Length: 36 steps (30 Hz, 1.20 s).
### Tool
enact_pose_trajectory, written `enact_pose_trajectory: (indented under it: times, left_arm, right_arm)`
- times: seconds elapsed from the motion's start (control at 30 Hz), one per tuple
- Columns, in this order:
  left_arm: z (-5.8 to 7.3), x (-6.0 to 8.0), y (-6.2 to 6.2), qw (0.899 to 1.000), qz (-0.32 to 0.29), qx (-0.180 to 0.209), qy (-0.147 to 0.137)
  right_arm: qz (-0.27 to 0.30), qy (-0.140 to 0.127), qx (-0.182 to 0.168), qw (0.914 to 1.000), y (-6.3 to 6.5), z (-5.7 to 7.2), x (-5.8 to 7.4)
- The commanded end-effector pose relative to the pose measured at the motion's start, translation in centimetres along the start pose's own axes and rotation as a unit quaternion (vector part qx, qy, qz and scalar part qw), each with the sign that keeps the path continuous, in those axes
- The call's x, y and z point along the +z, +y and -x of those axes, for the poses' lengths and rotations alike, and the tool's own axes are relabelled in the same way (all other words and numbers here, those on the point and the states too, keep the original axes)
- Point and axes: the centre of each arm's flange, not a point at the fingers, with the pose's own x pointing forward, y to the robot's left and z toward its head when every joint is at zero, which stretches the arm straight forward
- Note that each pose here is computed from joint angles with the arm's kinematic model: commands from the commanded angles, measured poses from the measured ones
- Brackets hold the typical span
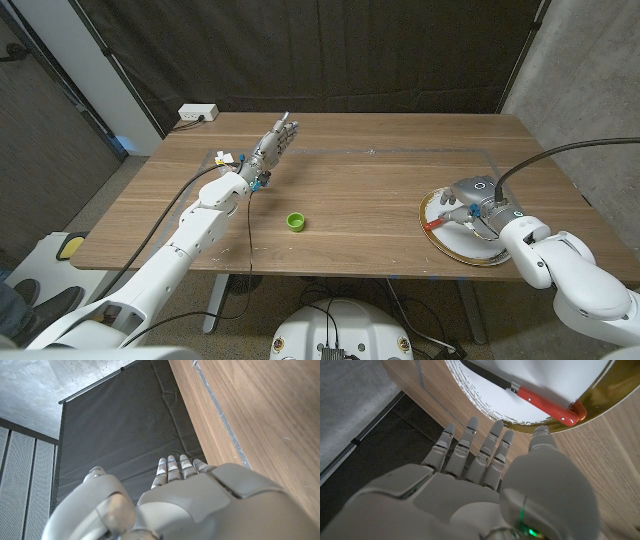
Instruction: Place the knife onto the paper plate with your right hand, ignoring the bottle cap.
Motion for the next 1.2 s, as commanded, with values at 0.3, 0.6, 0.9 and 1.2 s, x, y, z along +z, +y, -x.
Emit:
enact_pose_trajectory:
  times: [0.3, 0.6, 0.9, 1.2]
  left_arm:
    - [-0.1, -0.2, -0.1, 1.0, -0.001, -0.008, 0.007]
    - [0.1, 0.5, 0.3, 1.0, -0.007, -0.008, 0.005]
    - [0.1, 0.9, 0.4, 1.0, -0.009, -0.011, 0.005]
    - [0.3, 1.2, 0.5, 1.0, -0.01, -0.003, 0.0]
  right_arm:
    - [-0.1, 0.009, -0.075, 0.9921, -2.3, 0.9, -1.0]
    - [-0.166, 0.031, -0.131, 0.9769, -2.7, 0.9, -1.4]
    - [-0.256, 0.043, -0.183, 0.9481, -3.1, 0.3, -2.1]
    - [-0.353, 0.04, -0.217, 0.9094, -3.0, -0.7, -3.1]
